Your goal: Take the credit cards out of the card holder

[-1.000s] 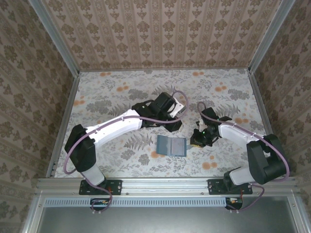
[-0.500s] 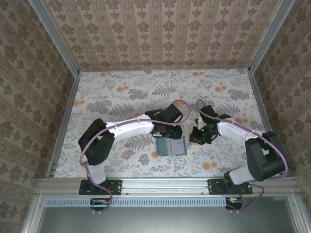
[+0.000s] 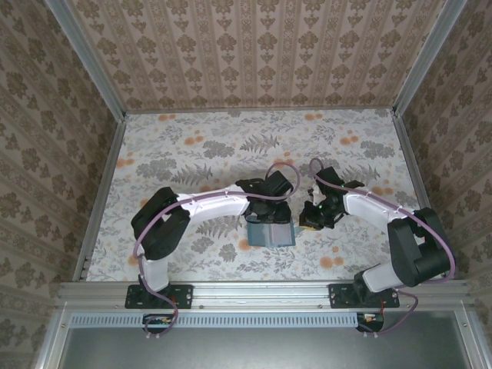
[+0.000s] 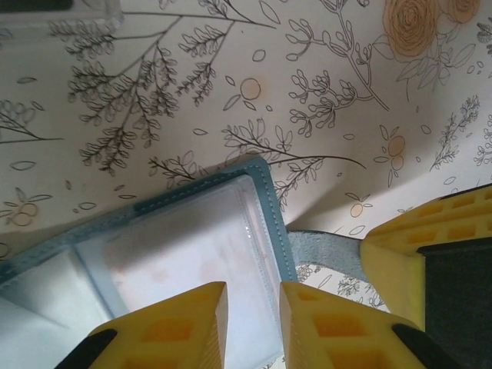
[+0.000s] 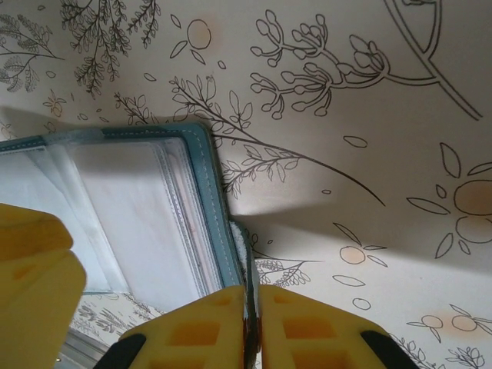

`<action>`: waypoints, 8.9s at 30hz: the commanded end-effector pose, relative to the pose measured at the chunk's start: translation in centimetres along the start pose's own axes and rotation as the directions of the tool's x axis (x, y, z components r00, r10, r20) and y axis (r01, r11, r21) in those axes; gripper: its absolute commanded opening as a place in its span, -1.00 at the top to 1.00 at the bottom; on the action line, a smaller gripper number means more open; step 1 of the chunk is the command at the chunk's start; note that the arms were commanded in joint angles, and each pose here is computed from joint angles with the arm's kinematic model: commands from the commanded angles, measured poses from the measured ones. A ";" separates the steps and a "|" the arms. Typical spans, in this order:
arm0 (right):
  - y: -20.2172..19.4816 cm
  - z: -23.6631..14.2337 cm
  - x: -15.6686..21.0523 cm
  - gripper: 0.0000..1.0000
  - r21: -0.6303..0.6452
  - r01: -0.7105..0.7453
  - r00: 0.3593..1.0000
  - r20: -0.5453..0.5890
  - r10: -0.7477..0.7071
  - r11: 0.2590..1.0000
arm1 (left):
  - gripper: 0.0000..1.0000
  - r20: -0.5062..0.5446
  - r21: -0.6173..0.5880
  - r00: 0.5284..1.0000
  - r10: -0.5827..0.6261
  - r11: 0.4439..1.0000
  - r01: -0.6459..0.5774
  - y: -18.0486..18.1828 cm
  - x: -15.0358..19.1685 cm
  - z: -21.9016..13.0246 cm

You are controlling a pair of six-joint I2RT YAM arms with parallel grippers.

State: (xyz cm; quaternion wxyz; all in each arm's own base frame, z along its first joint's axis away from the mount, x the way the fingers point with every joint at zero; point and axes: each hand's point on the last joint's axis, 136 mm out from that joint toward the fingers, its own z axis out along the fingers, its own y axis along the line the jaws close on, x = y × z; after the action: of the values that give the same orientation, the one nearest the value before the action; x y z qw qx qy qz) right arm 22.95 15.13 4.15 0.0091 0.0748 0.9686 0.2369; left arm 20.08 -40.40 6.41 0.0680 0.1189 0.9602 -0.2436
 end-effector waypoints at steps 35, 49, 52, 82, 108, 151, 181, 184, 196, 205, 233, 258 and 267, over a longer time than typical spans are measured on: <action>-0.5 0.2 1.8 0.72 0.028 0.016 0.999 -0.036 -0.015 0.999 | 0.43 -0.128 -0.231 0.992 0.001 0.972 -0.031 3.6 3.4 1.9; -0.5 0.1 1.9 0.70 0.031 0.021 0.999 -0.036 -0.020 0.999 | 0.28 -0.118 -0.412 0.991 0.056 0.906 -0.100 5.8 3.1 -1.0; -0.6 0.1 2.0 0.69 0.033 0.024 0.999 -0.038 -0.023 0.999 | 0.24 -0.120 -0.453 0.990 0.074 0.883 -0.121 6.0 3.0 -1.7; -1.1 0.3 1.8 0.69 0.066 0.023 0.999 -0.045 -0.020 0.998 | 0.78 -0.133 -0.527 0.988 0.083 0.838 -0.142 8.6 3.5 -3.3; -1.1 -0.2 1.8 0.69 0.078 0.027 0.999 -0.042 -0.024 0.997 | 0.54 -0.137 -0.603 0.987 0.088 0.782 -0.154 12.7 4.2 -6.5; 2.8 -3.1 1.3 0.48 0.016 0.068 0.997 0.039 -0.068 0.998 | 0.52 0.074 -0.178 0.986 0.149 0.975 -0.134 3.4 0.0 -4.8; 5.9 2.7 1.5 0.60 -0.076 0.095 0.992 -0.071 -0.101 0.993 | 0.71 -0.051 -0.177 0.999 -0.016 0.984 0.006 6.3 2.6 -0.9; 6.2 3.0 1.5 0.60 -0.079 0.101 0.991 -0.078 -0.107 0.992 | 0.70 -0.049 -0.153 0.998 -0.030 0.988 0.023 6.3 2.6 -0.8; 6.8 4.2 1.4 0.62 -0.087 0.108 0.988 -0.099 -0.116 0.990 | 0.70 -0.052 -0.091 0.997 -0.062 0.994 0.057 5.9 2.6 -0.5; 4.6 5.1 1.5 0.62 0.023 0.113 0.987 -0.113 -0.110 0.993 | 0.68 -0.060 -0.091 0.996 -0.067 0.994 0.061 6.0 2.7 -0.4; 3.3 5.4 2.1 0.57 0.070 0.118 0.986 -0.130 -0.108 0.991 | 0.41 -0.105 -0.231 0.992 -0.068 0.972 0.042 8.4 3.8 -0.5; 3.2 4.6 2.2 0.56 0.083 0.122 0.986 -0.120 -0.112 0.989 | 0.61 -0.143 -0.425 0.990 0.007 0.903 -0.068 9.5 3.8 -1.8; 3.9 3.7 2.1 0.55 0.058 0.122 0.989 -0.089 -0.117 0.991 | 0.54 -0.014 -0.191 1.000 0.008 0.982 -0.010 5.1 1.7 -3.3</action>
State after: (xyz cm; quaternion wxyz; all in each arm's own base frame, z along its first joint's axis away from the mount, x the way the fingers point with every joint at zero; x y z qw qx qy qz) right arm 22.33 21.58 2.56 -0.0206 0.0051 0.9725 0.2319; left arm 19.25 -32.47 4.07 0.0507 0.1256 0.9874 -0.0812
